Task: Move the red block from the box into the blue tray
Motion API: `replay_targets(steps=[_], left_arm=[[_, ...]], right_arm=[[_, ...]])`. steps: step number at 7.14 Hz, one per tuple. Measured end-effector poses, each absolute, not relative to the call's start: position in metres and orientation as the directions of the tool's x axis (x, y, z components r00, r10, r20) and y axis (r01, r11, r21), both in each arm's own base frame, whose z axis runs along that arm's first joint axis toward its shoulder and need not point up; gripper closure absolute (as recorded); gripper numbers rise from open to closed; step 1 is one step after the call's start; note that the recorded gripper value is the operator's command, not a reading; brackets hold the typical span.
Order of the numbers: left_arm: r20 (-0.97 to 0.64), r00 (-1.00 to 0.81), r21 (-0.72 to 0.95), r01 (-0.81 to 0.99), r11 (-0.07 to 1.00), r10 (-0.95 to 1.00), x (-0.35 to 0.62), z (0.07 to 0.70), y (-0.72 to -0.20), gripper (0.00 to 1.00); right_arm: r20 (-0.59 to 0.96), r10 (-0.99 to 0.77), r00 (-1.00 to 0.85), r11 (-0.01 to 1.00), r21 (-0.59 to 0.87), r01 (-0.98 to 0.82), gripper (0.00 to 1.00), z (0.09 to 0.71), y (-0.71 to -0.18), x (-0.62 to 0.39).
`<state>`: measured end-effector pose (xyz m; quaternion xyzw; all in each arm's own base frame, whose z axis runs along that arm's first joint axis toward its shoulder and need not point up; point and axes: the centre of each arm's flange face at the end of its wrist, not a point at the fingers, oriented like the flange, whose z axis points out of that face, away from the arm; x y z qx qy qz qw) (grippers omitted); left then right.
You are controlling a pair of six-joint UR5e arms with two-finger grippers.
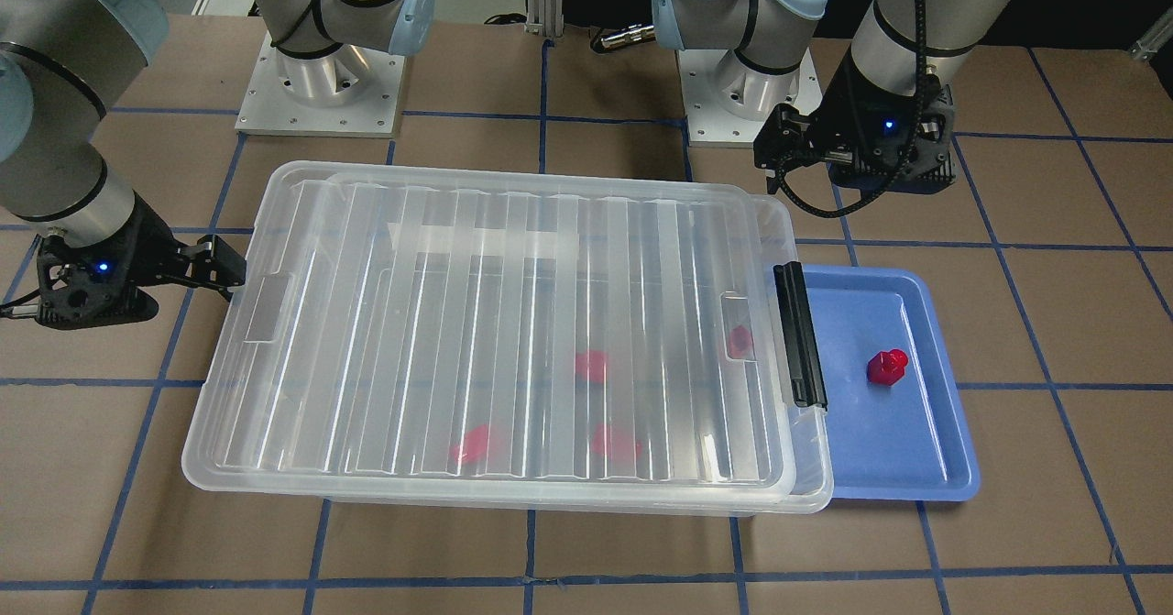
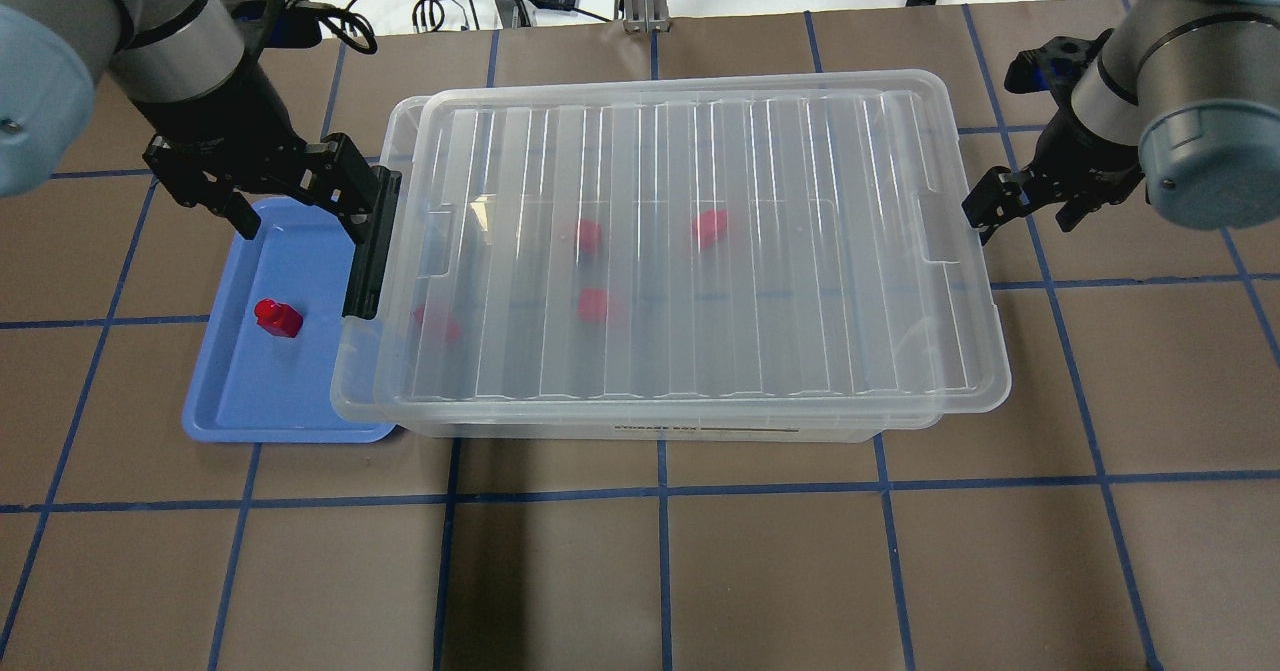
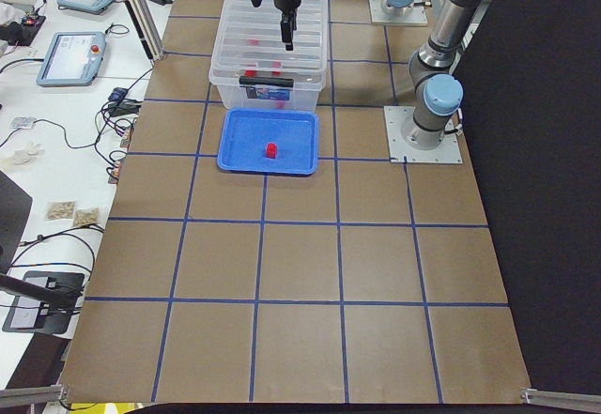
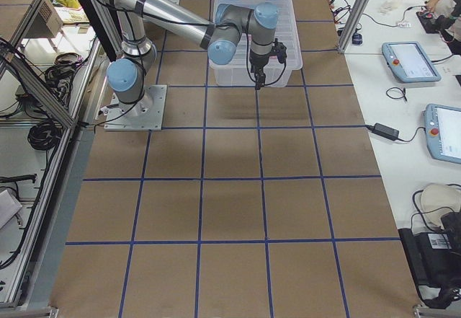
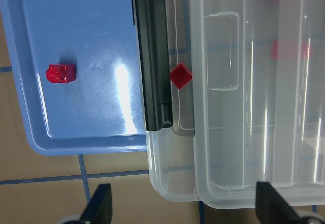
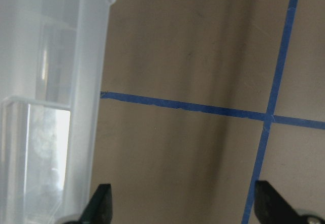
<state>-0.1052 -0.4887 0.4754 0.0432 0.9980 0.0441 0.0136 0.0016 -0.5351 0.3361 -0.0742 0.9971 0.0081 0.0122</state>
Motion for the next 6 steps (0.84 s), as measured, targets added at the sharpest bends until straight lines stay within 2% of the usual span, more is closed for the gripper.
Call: replay_targets(steps=[6], left_arm=[[-0.017, -0.997, 0.084, 0.079, 0.993, 0.081, -0.106, 0.476, -0.489, 0.00]], right_arm=[[-0.012, -0.152, -0.988, 0.988, -0.011, -0.152, 0.00, 0.350, -0.541, 0.001]])
